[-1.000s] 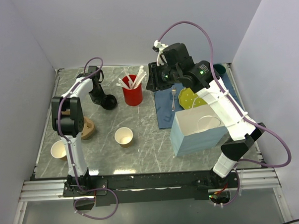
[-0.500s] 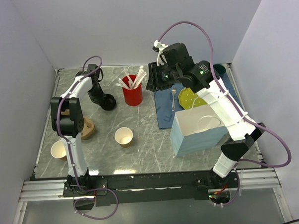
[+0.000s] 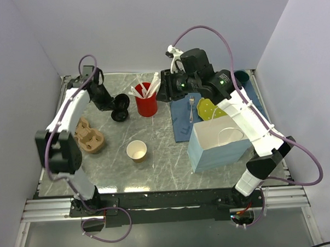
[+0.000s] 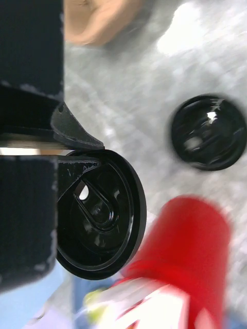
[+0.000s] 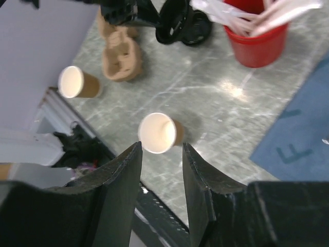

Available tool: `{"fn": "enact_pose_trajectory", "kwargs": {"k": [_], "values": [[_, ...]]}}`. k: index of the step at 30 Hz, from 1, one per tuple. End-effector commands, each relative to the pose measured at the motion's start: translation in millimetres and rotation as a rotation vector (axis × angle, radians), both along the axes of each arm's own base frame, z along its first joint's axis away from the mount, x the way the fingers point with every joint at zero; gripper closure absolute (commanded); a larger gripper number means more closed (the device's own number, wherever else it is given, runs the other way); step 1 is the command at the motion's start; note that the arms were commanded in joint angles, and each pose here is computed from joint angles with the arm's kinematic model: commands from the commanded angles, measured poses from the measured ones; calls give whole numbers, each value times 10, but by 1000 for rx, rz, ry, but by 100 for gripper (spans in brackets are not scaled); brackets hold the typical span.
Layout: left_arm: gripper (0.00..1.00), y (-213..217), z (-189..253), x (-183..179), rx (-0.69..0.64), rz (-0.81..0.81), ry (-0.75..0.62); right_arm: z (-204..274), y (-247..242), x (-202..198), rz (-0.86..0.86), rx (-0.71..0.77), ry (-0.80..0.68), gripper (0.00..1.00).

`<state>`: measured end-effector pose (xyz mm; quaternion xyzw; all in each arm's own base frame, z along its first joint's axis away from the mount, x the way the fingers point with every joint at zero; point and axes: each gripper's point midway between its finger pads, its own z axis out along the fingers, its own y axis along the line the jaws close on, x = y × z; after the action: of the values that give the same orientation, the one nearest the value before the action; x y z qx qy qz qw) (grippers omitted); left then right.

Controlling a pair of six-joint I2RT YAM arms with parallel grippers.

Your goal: Pack the takeout coffee

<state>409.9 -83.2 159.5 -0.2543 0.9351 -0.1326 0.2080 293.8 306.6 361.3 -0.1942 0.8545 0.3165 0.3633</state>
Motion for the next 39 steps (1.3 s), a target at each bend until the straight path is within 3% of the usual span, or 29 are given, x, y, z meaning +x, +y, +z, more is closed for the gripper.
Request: {"fn": "enact_pose_trajectory", "kwargs": {"k": [1, 5, 9, 10, 11, 12, 14, 17, 20, 26, 39], "values": [[93, -225, 426, -522, -180, 24, -15, 444, 96, -219, 66, 182, -61, 55], [92, -228, 670, -853, -220, 38, -37, 583, 76, -330, 81, 263, -94, 55], [92, -494, 1192, -972, -416, -52, -161, 712, 207, -573, 236, 426, -173, 55], [92, -681, 1348, -1068, -541, -128, -164, 645, 285, -532, 270, 486, -258, 55], [92, -774, 1489, -1078, -625, -131, -179, 809, 229, -752, 349, 553, -343, 55], [92, -847, 1713, -1069, -692, -170, -257, 827, 228, -825, 384, 592, -412, 57], [91, -979, 1879, -1199, -848, -182, -211, 903, 173, -993, 437, 686, -680, 59], [90, -1072, 2181, -1359, -986, -246, -245, 805, 172, -971, 424, 680, -790, 59], [89, -1104, 2310, -1502, -1058, -284, -245, 808, 334, -1008, 513, 608, -815, 59], [89, -1126, 2451, -1677, -1135, -332, -245, 918, 524, -981, 507, 588, -931, 56], [88, -1130, 2591, -1832, -1151, -381, -254, 997, 618, -863, 465, 544, -1030, 56]]}}
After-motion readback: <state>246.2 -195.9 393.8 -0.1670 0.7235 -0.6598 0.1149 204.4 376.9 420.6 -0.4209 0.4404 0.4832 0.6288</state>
